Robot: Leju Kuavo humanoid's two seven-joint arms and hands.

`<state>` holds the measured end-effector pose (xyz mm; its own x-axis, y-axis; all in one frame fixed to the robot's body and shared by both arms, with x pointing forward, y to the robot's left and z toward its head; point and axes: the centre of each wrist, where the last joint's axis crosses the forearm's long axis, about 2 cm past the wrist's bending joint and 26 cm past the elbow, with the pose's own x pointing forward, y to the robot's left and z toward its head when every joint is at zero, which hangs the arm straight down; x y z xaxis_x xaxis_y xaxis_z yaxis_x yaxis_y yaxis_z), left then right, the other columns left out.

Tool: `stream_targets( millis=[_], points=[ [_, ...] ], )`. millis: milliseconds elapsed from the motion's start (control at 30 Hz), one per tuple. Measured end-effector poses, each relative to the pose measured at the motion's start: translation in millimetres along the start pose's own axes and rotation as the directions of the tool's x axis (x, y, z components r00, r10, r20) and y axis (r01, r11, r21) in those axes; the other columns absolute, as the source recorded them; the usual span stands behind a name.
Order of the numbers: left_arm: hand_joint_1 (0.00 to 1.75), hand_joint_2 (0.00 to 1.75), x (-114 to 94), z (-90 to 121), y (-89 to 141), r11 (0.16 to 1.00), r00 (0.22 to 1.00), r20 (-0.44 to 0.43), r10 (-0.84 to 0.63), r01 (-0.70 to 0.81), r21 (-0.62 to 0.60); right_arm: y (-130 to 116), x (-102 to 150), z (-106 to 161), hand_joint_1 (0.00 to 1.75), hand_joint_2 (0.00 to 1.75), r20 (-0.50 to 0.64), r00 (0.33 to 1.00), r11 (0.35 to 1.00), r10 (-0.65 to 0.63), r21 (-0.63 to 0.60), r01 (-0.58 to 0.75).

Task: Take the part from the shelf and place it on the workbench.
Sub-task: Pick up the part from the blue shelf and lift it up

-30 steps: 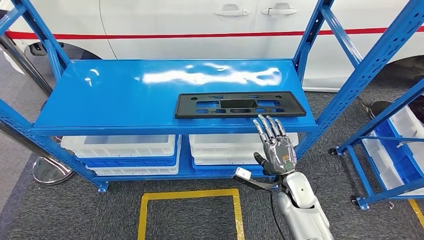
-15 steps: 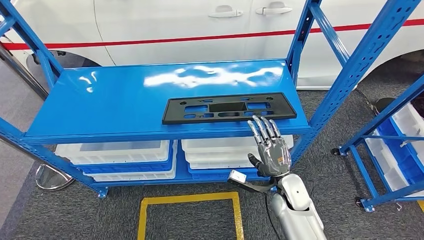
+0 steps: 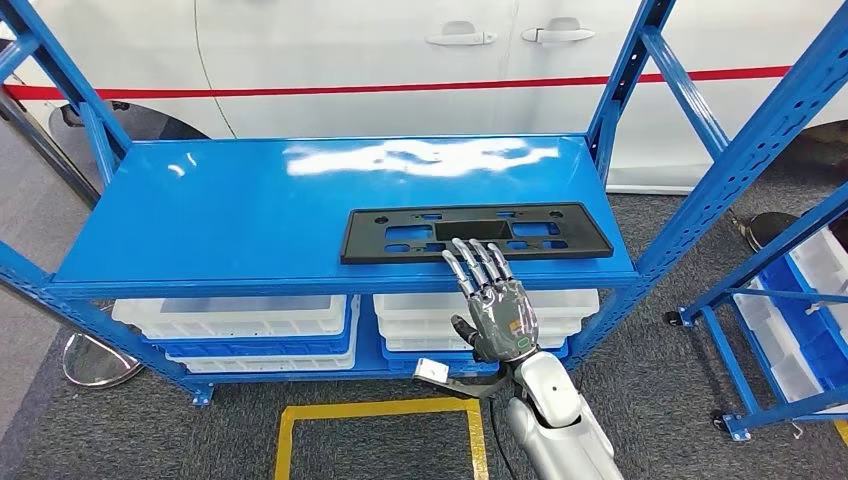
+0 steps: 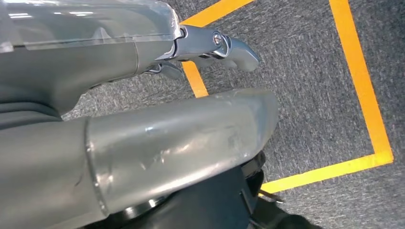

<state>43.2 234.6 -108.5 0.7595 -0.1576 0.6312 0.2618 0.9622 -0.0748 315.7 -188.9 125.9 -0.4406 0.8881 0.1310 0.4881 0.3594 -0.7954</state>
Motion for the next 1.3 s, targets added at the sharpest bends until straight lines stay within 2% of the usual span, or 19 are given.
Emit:
stream_targets(
  millis=[433,600,967,1000,1100,1133,1300],
  points=[
    [0.00,0.00,2.6,-1.6,0.3,1.000,1.000,0.004,0.002,-0.002,0.002,6.8,7.9,-5.2,0.00,1.75,0.005,1.000,1.000,-0.011,0.026,0.011],
    [0.00,0.00,0.4,-0.2,-6.1,1.000,1.000,-0.003,0.022,-0.022,0.019,9.3,8.8,-2.9,0.00,1.75,0.001,1.000,0.999,-0.015,0.039,0.015],
    [0.00,0.00,1.9,-1.1,2.2,1.000,1.000,0.006,0.010,-0.010,0.028,10.8,8.0,-1.5,0.00,1.75,-0.003,1.000,0.999,-0.009,0.049,0.009],
    [0.00,0.00,1.8,-1.1,2.2,1.000,1.000,0.006,0.009,-0.009,0.028,11.0,7.6,-0.5,0.17,1.75,-0.003,1.000,0.999,-0.008,0.052,0.008],
    [0.00,0.00,0.9,-0.5,1.9,1.000,1.000,0.008,0.003,-0.003,0.027,11.1,6.5,0.2,1.47,1.75,-0.003,1.000,0.999,-0.005,0.054,0.005],
    [0.00,0.00,1.1,-0.7,2.0,1.000,1.000,0.011,0.000,-0.001,0.027,10.9,6.1,0.0,1.75,1.75,-0.003,1.000,0.999,-0.005,0.053,0.005],
    [0.00,0.00,2.3,-1.4,2.5,1.000,0.999,0.035,-0.007,0.006,0.027,9.7,4.0,-1.1,1.75,1.75,-0.007,1.000,0.999,-0.004,0.048,0.005]
  ],
)
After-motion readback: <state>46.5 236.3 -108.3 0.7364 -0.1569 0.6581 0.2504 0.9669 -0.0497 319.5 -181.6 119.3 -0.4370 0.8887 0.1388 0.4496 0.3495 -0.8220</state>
